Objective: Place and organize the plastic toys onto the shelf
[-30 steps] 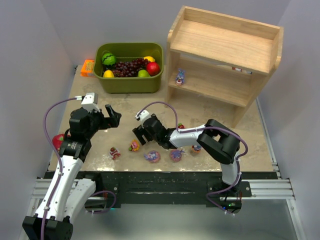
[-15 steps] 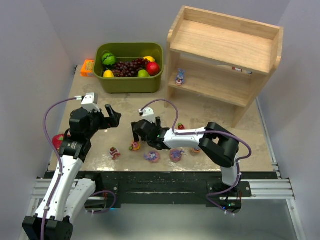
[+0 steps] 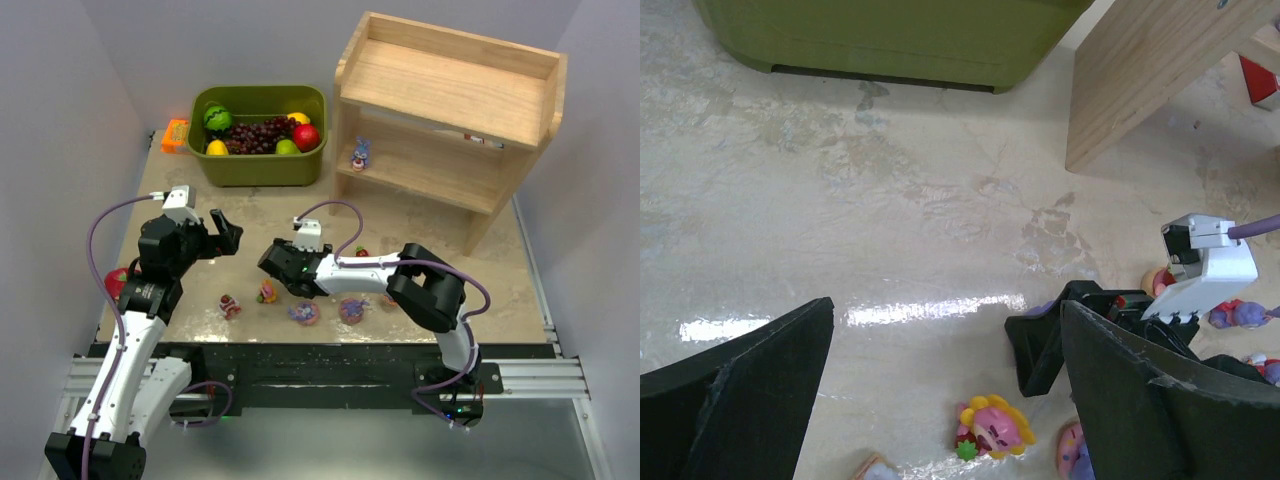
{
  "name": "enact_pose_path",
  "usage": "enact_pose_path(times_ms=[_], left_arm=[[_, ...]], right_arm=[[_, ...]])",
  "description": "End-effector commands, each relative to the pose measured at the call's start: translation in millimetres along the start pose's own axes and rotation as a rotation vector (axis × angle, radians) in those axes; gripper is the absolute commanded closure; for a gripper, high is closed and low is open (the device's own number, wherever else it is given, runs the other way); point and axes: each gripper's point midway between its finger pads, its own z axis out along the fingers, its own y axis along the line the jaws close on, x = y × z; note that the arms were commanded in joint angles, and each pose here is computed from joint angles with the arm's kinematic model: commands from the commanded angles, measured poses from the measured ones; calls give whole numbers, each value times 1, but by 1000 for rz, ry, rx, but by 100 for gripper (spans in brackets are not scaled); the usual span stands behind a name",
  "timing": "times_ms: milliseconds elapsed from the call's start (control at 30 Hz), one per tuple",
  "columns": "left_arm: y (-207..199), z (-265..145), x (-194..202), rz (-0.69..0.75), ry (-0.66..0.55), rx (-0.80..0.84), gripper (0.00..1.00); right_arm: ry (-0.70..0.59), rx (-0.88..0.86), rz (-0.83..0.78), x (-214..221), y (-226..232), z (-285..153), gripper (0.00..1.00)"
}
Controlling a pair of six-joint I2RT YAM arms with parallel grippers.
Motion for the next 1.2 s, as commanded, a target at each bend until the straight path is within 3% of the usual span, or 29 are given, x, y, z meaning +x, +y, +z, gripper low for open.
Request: enact_pose_path(times_ms=[0,433,967,1167], left_arm=[[-3,-2,-10,4,-35,16,1],[-5,-3,-11,10,-40,25,0],[-6,-5,-10,18,-41,20,0],[-5,-4,-9,19,-35,18,1]], right_arm=[[-62,20,145,-12,24,-9,1],[-30,187,219,14,1,1,3],[-38,225,182,27,3,25,27],[-45,229,186,26,1,32,45]])
